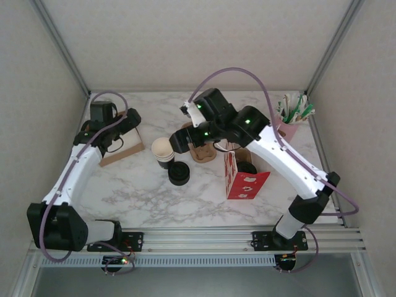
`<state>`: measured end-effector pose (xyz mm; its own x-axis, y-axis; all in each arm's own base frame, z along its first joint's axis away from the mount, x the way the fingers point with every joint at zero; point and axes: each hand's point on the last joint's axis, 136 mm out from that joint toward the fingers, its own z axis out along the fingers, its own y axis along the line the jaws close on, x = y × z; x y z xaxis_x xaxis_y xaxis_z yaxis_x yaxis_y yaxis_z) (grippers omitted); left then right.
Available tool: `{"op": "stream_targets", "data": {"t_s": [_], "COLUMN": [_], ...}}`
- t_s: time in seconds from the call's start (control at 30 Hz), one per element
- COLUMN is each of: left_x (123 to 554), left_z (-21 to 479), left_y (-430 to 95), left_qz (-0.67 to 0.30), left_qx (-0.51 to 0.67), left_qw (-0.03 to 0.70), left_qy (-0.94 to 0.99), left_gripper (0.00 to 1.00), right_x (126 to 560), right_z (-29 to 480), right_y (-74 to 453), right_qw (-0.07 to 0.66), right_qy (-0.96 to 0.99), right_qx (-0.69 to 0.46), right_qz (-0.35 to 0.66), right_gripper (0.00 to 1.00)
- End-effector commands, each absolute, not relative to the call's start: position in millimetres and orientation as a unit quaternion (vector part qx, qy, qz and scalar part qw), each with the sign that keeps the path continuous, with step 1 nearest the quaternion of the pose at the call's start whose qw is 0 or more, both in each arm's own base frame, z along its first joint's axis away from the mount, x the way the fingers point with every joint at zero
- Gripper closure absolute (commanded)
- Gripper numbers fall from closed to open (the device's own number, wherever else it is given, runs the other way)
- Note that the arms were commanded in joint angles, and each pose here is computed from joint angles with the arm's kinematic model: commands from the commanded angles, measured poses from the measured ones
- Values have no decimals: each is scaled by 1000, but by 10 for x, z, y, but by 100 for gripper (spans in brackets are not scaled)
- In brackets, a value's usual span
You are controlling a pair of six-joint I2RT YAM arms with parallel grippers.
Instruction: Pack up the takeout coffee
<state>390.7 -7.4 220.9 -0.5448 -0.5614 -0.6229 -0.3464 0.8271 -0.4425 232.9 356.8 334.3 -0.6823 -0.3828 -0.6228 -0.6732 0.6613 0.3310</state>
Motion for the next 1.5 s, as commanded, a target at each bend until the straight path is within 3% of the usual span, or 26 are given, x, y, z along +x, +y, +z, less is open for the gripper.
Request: {"op": "stream_targets", "data": {"t_s": [0.0,0.17,0.43,0.93,1.17,1.47], "left_x": [3922,3976,4118,4466,4517,4529], "left_z": [1958,1618,1146,377,-116,23], "left_y": [154,516,802,1064,967,964], "left_qz": [-89,-10,-4,11,-13,-16], "left_qx": [-283,-308,-334,-350,-345,-343], "left_qw": [372,331,272,192,145,159], "left_qy": [879,892,903,917,927,925], "left_gripper": [3,8,24,23,29,45], "right_x": [2497,2598,2579,2523,2503,2485], "right_z": [3412,3274,3130,3012,2970,2973], "right_y": [3675,3732,3721,3749,3713,3686], "right_qw": [299,309,303,289,284,283], "right_qy": [865,869,868,867,871,873], "right_qx": [-297,-294,-305,-314,-313,-309], "right_qz": [272,251,246,256,251,251], "right_gripper": [1,1,1,1,1,1]}}
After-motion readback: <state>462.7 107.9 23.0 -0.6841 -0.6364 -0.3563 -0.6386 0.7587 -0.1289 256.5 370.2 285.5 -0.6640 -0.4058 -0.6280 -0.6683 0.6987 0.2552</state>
